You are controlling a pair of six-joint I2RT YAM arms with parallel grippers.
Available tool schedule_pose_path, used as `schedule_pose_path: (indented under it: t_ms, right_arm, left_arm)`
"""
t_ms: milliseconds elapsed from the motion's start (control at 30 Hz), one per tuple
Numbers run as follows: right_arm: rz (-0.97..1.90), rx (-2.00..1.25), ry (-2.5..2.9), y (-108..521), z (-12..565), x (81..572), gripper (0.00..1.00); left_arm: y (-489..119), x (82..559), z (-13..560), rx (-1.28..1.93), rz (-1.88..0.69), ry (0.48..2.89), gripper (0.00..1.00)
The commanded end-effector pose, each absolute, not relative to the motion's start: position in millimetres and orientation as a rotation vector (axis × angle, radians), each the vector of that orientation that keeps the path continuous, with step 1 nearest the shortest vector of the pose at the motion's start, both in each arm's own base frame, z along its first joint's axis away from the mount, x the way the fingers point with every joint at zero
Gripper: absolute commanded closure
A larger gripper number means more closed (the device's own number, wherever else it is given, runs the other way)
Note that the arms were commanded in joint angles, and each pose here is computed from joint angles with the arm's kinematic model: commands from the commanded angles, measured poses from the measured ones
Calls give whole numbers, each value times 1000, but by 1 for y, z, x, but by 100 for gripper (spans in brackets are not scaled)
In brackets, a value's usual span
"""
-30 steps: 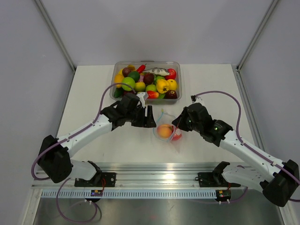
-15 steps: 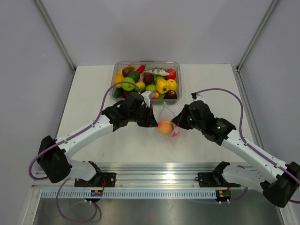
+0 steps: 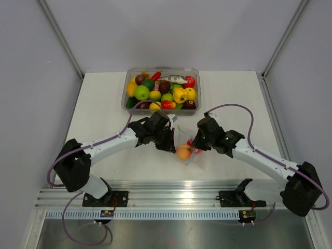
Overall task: Place the food in the zip-top bag and seal the zipper
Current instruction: Adjust the zipper food storage bag at the center of the board.
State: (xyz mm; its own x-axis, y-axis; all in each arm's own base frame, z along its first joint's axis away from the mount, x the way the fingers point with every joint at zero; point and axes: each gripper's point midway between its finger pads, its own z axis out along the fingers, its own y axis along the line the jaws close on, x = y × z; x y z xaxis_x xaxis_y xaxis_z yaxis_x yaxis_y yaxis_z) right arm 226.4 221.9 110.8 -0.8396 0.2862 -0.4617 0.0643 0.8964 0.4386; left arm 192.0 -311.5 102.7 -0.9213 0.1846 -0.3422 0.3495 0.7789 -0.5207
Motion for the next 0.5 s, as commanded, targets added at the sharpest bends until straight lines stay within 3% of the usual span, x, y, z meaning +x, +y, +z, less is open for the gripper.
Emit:
schedule_pose_path:
  t_ms: [0, 100, 467]
  right_arm:
    - [691, 246, 2324, 225, 183, 236, 100]
    - [751, 221, 2257, 226, 214, 234, 100]
    - [893, 118, 2236, 254, 228, 219, 100]
  left_arm:
    - [-333, 199, 195, 499, -1062, 2409, 100]
    - [-332, 203, 218, 501, -1067, 2344, 100]
    - [-344, 204, 180, 517, -951, 2465, 100]
